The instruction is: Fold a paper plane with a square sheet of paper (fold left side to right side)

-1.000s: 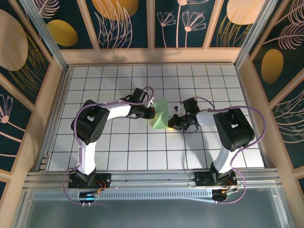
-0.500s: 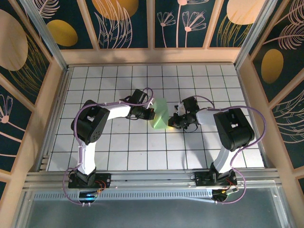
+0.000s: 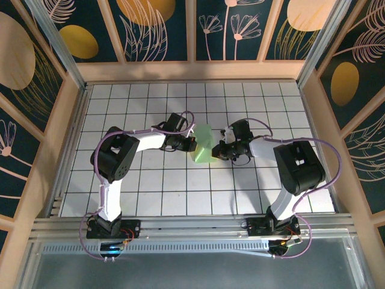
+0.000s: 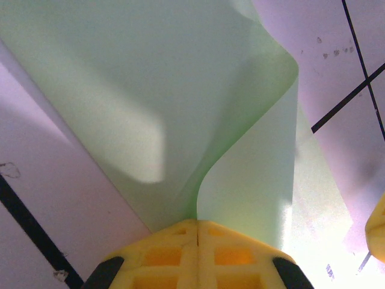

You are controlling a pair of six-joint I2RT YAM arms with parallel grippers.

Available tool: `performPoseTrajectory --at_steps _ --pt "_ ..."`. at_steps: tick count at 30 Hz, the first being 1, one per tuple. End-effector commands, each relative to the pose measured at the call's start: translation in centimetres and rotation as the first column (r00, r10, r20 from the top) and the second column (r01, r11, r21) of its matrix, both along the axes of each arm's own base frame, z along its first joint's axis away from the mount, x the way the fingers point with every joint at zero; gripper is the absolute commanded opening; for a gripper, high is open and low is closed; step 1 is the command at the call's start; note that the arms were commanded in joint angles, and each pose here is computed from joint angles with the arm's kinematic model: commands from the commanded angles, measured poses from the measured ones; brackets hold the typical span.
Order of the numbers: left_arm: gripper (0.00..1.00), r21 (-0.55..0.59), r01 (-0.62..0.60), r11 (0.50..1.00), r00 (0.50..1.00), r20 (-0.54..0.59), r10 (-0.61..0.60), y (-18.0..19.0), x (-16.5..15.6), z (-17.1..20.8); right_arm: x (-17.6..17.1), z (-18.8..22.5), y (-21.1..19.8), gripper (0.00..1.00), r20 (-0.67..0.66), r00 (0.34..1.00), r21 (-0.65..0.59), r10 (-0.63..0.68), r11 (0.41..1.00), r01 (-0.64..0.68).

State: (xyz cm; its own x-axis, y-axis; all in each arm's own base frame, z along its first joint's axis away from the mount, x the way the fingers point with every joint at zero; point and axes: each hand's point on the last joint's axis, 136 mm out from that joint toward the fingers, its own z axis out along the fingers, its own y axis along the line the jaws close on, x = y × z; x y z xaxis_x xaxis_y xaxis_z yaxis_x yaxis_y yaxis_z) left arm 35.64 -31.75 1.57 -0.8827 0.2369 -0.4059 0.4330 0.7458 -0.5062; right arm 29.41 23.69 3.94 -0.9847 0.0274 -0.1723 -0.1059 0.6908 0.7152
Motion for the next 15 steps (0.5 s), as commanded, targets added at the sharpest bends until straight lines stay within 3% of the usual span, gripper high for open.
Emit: performPoseTrajectory --at_steps 1,15 --pt "0.00 0.015 -0.007 1.000 1.000 -0.010 0.007 0.6 -0.1 -0.2 -0.1 -0.9 0.6 0.00 -0.028 1.000 0.007 0.003 1.000 -0.003" --pt "0.00 0.021 0.044 0.999 0.998 0.033 -0.045 0.4 0.0 1.4 -1.1 -4.4 -1.1 0.00 -0.084 0.996 -0.120 -0.007 0.993 -0.003"
